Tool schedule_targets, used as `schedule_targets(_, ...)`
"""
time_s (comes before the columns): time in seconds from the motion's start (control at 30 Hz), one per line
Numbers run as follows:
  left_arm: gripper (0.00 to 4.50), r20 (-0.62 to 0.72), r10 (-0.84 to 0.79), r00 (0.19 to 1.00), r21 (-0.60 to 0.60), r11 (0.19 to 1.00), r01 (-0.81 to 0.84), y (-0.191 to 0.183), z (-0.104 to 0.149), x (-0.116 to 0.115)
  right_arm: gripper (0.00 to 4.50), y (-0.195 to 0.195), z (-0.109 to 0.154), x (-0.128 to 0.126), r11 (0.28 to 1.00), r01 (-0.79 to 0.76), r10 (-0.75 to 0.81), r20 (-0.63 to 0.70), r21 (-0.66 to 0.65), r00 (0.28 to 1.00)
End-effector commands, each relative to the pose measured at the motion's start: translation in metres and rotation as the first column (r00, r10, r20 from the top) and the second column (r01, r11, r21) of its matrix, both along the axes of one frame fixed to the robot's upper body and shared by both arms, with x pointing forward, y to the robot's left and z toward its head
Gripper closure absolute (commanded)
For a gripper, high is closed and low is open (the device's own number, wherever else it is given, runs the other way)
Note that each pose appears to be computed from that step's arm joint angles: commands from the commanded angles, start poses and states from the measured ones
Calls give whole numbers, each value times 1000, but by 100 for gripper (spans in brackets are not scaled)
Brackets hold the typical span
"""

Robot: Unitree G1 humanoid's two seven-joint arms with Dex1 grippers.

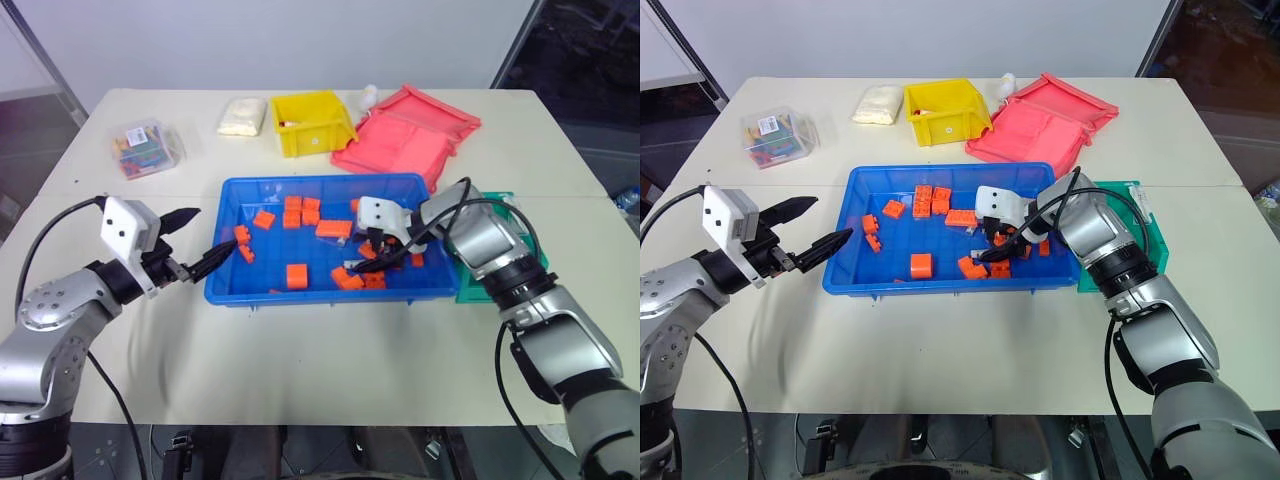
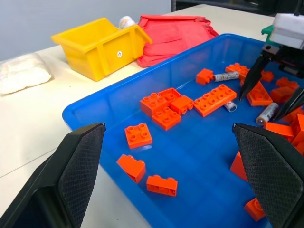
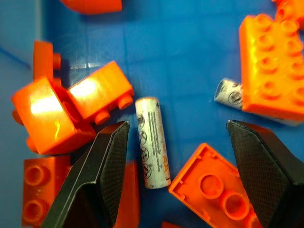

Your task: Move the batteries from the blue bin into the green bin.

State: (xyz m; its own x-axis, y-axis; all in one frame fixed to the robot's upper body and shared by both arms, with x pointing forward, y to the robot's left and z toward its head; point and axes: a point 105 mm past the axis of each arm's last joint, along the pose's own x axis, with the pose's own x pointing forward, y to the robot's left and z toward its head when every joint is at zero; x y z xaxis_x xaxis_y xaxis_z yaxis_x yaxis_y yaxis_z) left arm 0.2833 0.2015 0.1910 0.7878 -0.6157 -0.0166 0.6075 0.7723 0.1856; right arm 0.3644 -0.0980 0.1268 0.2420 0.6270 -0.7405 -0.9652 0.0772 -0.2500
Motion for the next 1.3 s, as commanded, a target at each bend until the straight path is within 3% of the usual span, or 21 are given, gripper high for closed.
schedule_targets(0.03,0,44,-3,999,5,1000,3,-1,8,-1,246,0,-3,-4,1000,-24,24,-13,-6,1000)
schedule_targets(0.13,0,45,1,999,4,1000,-1,-1,8,-1,410,0,-5,-4,1000,-25,24,-17,-5,1000)
schedule_targets(0.17,0,45,1,999,4,1000,-1,-1,8,-1,447,1,-5,-4,1000,-25,25,-18,-4,1000)
schedule_targets(0.33,0,45,-1,999,3,1000,1,-1,8,-1,447,6,2,-2,1000,-26,26,5,17,1000)
schedule_targets(0.43,0,44,-15,999,-1,1000,15,-4,9,-1,447,12,21,2,998,-28,25,59,50,998)
schedule_targets(0.67,0,-39,-206,978,28,978,207,-23,5,-13,447,16,122,0,973,-28,-22,212,229,977)
schedule_targets(0.77,0,-35,-276,961,22,961,277,-31,11,-11,447,-9,143,-3,975,29,-90,271,220,958)
schedule_targets(1.07,0,1,-418,908,25,908,418,-56,28,17,447,-131,142,-18,902,409,-432,292,138,854)
schedule_targets(1.3,0,3,-483,876,40,875,482,-71,27,35,447,-174,122,-34,810,570,-585,251,138,771)
